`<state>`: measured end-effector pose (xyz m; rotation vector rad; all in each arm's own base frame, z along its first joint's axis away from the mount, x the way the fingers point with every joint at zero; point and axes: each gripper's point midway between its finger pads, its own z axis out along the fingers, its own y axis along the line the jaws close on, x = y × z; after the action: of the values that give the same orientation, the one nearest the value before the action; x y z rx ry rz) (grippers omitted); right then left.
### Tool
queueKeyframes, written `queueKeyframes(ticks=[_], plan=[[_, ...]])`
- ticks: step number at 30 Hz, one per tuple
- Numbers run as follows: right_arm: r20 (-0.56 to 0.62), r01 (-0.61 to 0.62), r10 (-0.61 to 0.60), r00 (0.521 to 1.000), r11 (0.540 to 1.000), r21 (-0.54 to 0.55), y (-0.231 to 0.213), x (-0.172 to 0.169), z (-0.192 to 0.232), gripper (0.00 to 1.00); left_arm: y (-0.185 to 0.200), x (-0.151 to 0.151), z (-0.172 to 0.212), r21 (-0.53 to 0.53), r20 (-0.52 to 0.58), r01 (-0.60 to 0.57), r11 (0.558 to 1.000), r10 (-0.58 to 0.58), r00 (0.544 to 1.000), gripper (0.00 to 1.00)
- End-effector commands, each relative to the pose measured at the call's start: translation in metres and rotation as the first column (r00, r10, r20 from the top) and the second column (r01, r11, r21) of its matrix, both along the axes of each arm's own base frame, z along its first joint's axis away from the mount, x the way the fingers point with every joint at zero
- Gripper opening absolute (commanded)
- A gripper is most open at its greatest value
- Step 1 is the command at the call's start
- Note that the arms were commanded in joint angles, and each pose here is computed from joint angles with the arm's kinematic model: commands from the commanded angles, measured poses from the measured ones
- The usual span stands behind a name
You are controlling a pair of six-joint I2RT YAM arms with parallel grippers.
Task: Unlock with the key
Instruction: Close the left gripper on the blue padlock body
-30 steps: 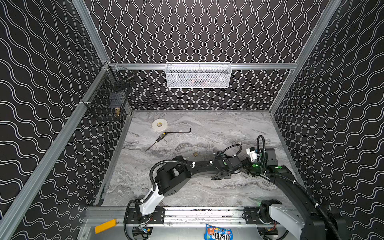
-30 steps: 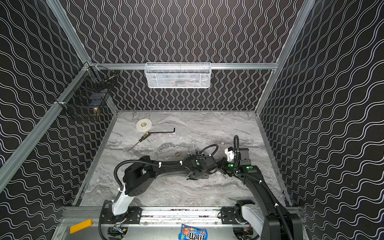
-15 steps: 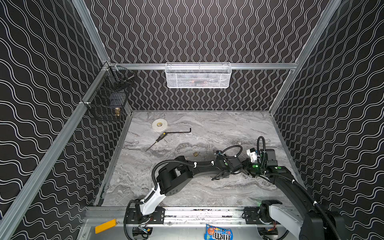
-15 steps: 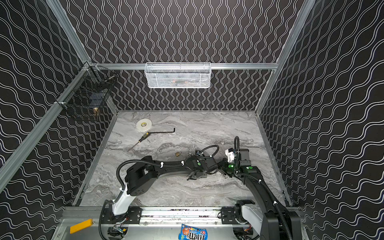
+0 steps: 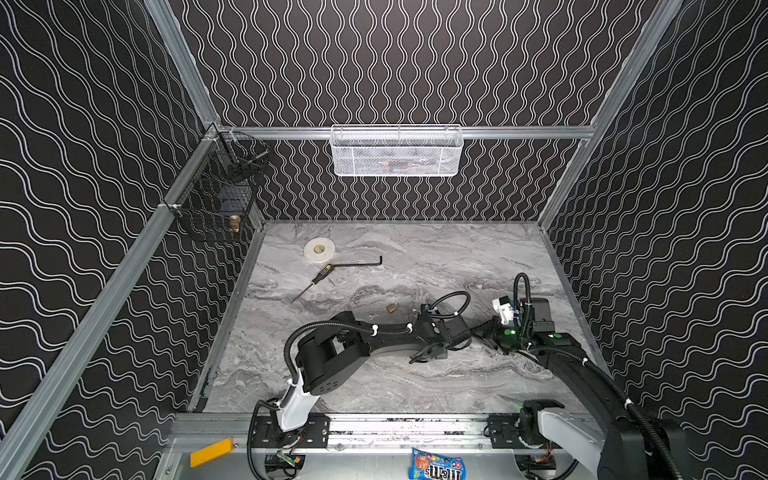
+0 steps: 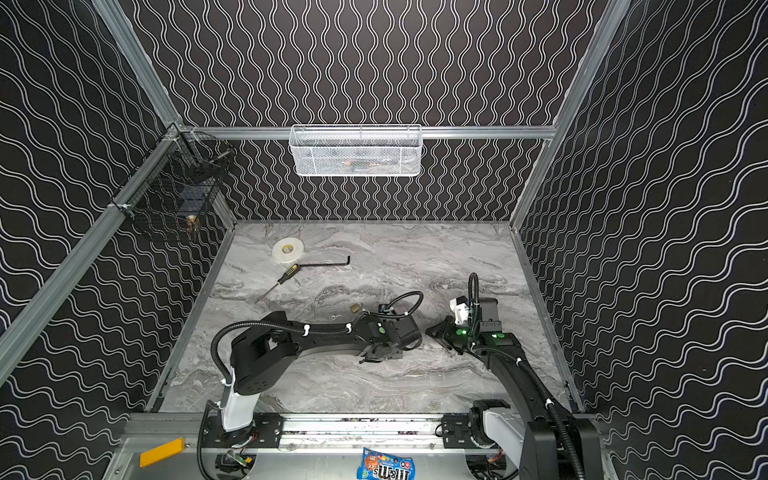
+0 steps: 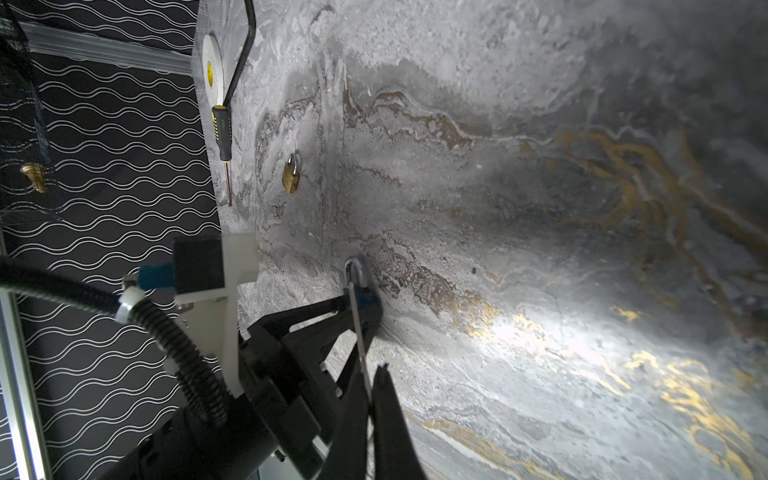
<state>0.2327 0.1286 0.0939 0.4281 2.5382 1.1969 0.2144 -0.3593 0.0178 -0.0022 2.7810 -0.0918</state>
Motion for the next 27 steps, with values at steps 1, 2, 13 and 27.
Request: queueKeyframes(ticks=[1,2,13,27], plan=[[0.011,-0.002,0.001,1.000,1.000,0.028,0.003,0.003,0.002,0.00,0.031,-0.022,-0.010,0.054,-0.104,-0.052,0.997,0.058,0.993,0.42],[0.010,-0.003,0.003,1.000,1.000,0.031,0.004,0.002,0.002,0.00,0.033,-0.024,-0.011,0.043,-0.115,-0.062,0.997,0.067,0.991,0.42],[0.011,-0.032,0.031,0.999,0.999,0.023,0.006,-0.004,0.003,0.00,0.023,-0.025,-0.013,-0.052,-0.172,-0.091,0.994,0.081,0.982,0.48],[0.016,-0.050,0.049,0.999,0.998,0.024,0.008,-0.004,0.003,0.00,0.023,-0.020,-0.016,-0.037,-0.194,-0.082,0.996,0.074,0.978,0.50]])
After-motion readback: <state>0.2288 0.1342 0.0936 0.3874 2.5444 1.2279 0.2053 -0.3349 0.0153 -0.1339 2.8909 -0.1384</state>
